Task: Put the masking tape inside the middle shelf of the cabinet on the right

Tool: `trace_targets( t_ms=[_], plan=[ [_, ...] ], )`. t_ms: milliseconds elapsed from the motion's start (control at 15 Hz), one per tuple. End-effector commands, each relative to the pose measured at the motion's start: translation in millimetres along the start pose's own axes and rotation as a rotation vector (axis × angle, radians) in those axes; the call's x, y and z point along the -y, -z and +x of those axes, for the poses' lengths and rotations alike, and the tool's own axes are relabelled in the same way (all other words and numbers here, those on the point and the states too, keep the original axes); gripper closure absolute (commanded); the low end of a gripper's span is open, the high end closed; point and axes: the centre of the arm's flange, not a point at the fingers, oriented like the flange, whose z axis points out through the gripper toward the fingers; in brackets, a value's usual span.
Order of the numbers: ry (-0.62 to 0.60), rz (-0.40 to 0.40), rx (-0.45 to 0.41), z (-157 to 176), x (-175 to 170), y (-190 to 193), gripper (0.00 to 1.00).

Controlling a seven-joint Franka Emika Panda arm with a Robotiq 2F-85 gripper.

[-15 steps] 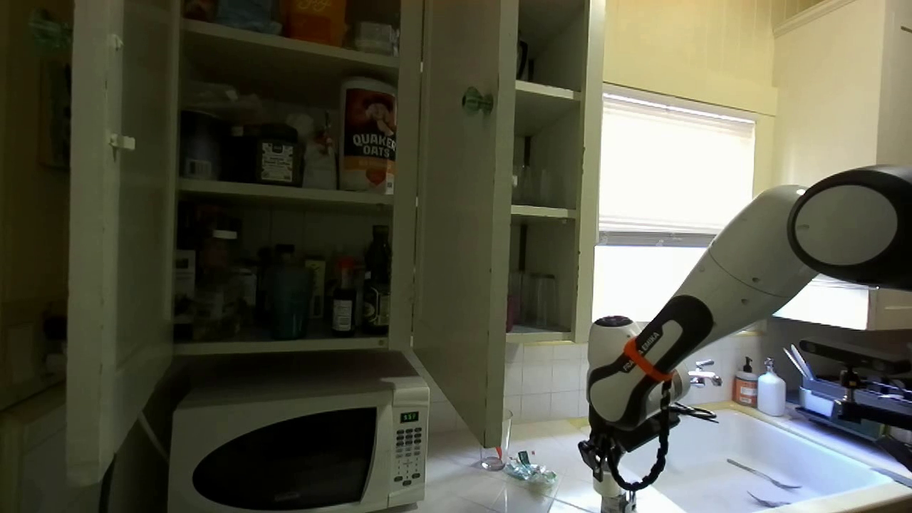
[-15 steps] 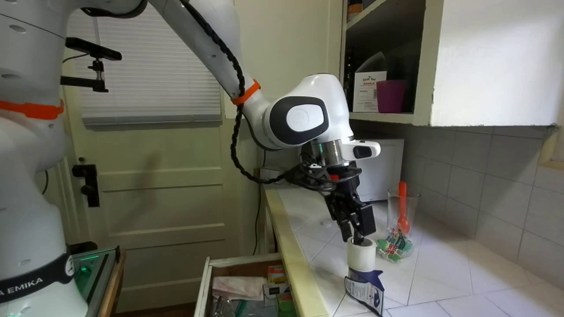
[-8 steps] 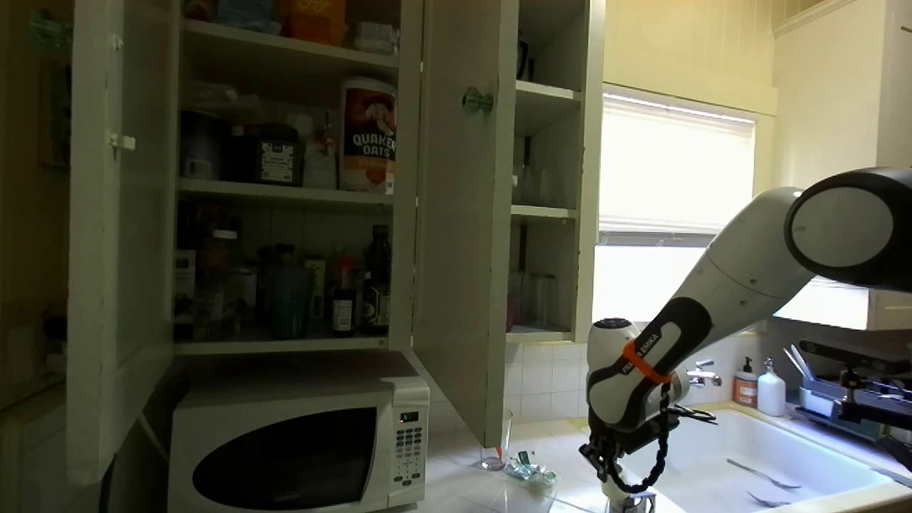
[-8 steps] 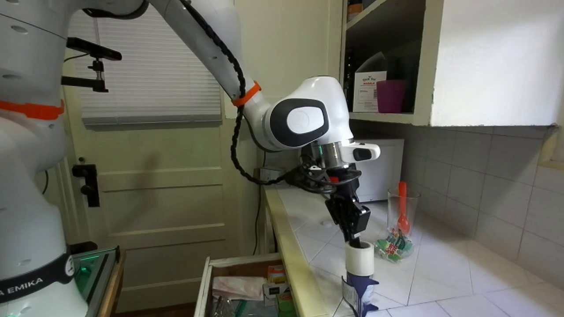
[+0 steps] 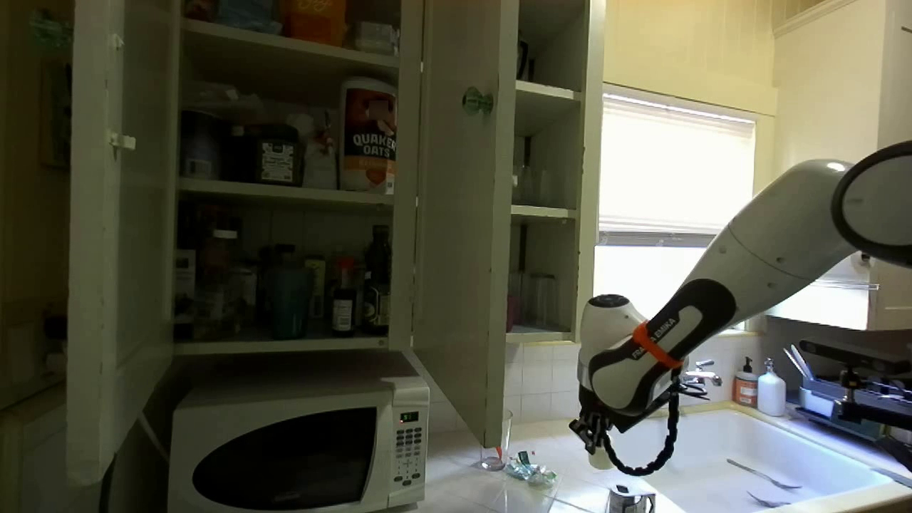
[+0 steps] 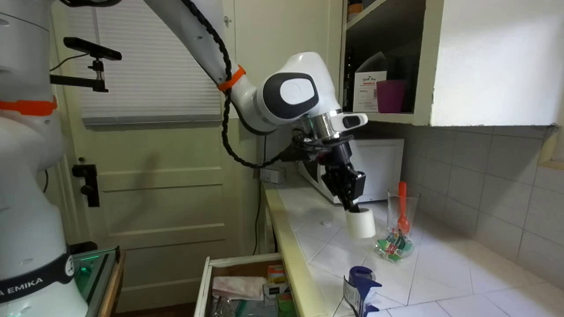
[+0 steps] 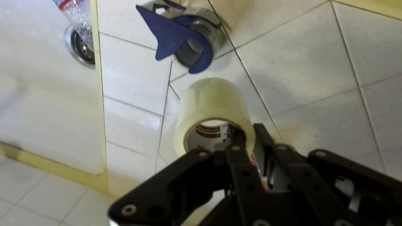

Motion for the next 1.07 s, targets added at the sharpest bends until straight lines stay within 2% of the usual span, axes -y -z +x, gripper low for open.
trace_targets(
  t_ms=[0,200,333,467,533,667,1000],
  plan=[
    [0.105,0.019,-0.111,-8.6,29.5,71.5,0.96],
    [0.207,0.014,-0.203,-4.1,45.8,125.4,0.96],
    [0.284,-0.051,-0.287,-3.2,49.0,157.0,0.96],
    [0.300,-0.131,-0.375,0.1,45.1,178.6,0.96],
    [0.267,-0.183,-0.411,4.2,41.2,184.2,0.96],
    [0.286,-0.240,-0.465,9.6,38.1,189.3,0.96],
    [0.312,-0.274,-0.527,9.8,36.7,184.4,0.96]
  ],
)
